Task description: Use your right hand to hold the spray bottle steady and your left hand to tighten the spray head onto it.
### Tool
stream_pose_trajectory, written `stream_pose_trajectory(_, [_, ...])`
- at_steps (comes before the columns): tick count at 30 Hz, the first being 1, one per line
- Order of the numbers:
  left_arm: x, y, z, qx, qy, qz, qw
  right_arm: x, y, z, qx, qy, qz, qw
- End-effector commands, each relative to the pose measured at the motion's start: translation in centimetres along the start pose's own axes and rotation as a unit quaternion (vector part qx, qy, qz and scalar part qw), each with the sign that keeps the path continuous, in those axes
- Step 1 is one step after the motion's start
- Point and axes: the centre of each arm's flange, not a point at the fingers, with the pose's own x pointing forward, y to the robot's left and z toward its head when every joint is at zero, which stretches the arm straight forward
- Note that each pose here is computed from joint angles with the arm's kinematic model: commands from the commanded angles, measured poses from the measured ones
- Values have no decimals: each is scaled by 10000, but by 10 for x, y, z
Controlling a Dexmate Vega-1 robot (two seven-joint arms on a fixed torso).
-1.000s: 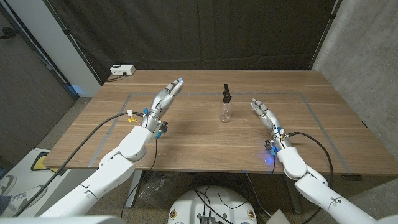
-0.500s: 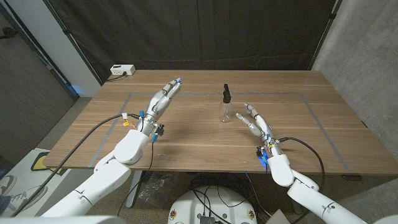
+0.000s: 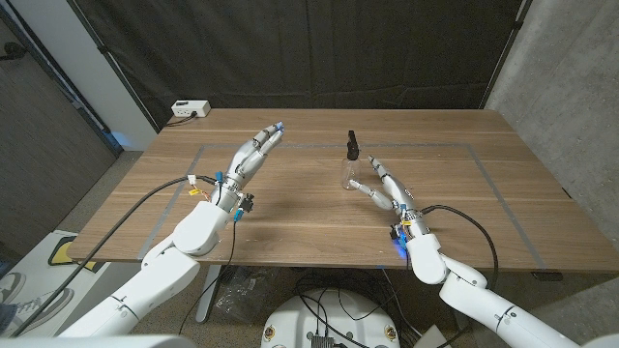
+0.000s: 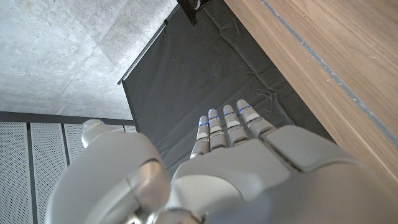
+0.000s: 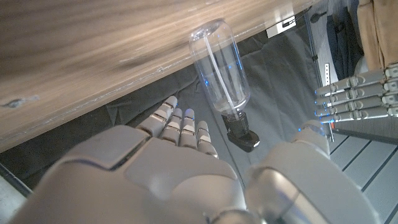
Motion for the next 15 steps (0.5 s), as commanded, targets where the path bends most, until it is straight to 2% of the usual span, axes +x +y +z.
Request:
stream_pose_trajectory(1, [2,-1,3,23,-53,-105,9999,17,7,9,-396,92,148,9991])
stream_pose_trajectory(15, [2,-5,11,120,-29,-142,9998,46,25,5,-172,-3,362,9992])
